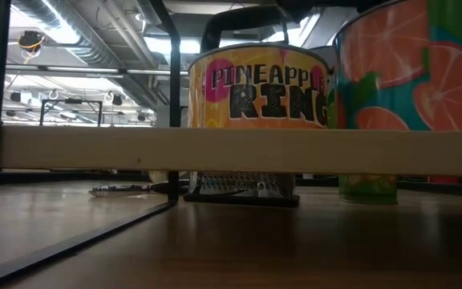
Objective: Pick and place cans onto a shelf
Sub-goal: Put the canned mandarin oranges on the shelf
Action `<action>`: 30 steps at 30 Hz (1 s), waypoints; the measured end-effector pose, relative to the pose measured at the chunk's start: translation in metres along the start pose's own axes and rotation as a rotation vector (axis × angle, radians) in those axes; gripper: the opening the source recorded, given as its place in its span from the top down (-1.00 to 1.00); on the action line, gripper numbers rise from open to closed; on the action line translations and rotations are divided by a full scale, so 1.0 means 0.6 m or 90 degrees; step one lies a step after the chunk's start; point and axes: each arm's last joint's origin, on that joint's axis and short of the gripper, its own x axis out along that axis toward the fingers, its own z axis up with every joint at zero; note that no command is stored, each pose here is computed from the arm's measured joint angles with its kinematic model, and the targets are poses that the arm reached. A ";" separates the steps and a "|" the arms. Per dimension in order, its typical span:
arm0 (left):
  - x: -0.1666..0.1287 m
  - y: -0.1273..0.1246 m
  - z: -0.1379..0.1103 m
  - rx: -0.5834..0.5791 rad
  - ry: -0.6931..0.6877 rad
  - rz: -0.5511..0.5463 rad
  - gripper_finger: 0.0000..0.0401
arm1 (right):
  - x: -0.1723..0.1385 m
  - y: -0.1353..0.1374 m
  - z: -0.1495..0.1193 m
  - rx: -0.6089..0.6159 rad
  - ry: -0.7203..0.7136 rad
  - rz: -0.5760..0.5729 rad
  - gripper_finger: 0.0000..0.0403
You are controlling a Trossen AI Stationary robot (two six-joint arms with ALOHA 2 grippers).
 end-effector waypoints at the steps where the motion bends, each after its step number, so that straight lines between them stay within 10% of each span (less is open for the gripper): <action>1: -0.003 0.001 0.003 0.000 -0.004 0.000 0.58 | 0.006 0.006 0.001 -0.007 0.000 0.007 0.62; 30: -0.222 -0.051 0.090 0.035 -0.050 0.129 0.60 | 0.231 0.143 -0.028 -0.361 0.029 0.134 0.62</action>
